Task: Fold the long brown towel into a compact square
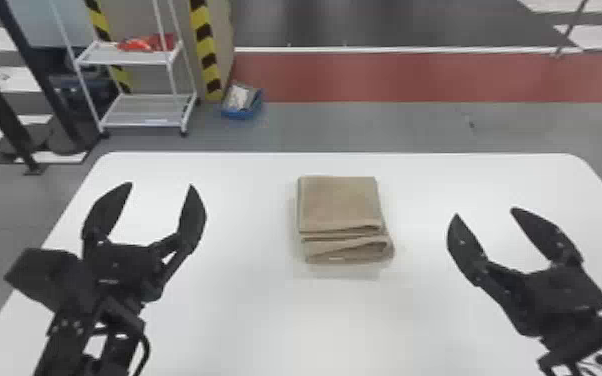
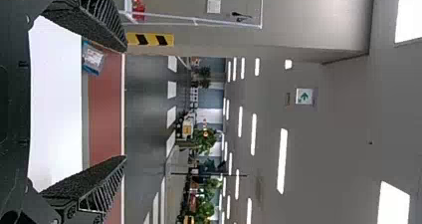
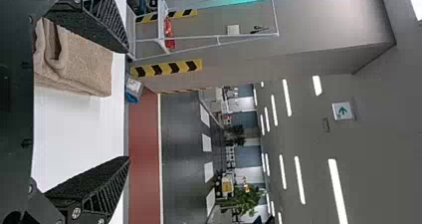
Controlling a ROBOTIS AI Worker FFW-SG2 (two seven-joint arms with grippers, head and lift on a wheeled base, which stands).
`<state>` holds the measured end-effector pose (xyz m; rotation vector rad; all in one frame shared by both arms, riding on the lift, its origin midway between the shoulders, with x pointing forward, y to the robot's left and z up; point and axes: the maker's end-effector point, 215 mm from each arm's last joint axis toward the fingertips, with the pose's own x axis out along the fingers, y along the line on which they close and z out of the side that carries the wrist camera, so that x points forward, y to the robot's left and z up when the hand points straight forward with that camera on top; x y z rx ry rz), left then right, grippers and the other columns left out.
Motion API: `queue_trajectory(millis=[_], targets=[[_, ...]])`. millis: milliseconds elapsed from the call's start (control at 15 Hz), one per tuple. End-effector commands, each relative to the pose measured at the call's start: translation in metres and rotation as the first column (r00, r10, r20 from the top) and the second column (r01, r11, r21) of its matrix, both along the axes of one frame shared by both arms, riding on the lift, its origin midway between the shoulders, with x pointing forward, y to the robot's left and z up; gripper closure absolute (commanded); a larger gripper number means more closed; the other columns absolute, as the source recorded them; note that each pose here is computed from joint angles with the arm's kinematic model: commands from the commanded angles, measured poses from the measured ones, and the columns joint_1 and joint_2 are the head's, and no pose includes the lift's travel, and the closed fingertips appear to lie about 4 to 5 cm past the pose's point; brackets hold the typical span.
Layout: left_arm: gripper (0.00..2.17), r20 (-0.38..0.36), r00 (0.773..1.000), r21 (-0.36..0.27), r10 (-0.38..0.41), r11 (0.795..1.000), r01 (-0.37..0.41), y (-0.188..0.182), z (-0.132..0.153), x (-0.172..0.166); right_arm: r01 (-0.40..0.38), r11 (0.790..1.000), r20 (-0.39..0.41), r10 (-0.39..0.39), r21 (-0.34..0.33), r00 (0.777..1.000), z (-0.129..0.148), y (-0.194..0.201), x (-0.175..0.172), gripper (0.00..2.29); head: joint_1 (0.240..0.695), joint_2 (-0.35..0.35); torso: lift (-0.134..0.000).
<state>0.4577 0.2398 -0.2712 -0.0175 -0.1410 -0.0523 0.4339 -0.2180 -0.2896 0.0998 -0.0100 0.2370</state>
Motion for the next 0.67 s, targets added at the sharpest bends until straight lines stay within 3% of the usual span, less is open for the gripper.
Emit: queue_trajectory(millis=[0, 200, 600], targets=[[0.13, 0.003, 1.000, -0.004, 0.017, 1.000, -0.017, 0.003, 0.001, -0.001, 0.020, 1.000, 0.010, -0.020, 0.002, 1.000, 0.005, -0.006, -0.005, 0.13, 0.695, 0.028, -0.124], [0.13, 0.006, 0.999, -0.012, 0.042, 0.999, -0.042, 0.009, 0.002, 0.001, 0.076, 0.997, 0.016, -0.076, 0.012, 0.997, 0.006, -0.020, -0.007, 0.13, 0.695, 0.025, -0.124], [0.13, 0.003, 0.999, -0.013, 0.044, 0.999, -0.044, 0.014, 0.002, 0.001, 0.091, 0.996, 0.032, -0.092, 0.016, 0.995, 0.008, -0.027, -0.009, 0.13, 0.695, 0.012, -0.124]])
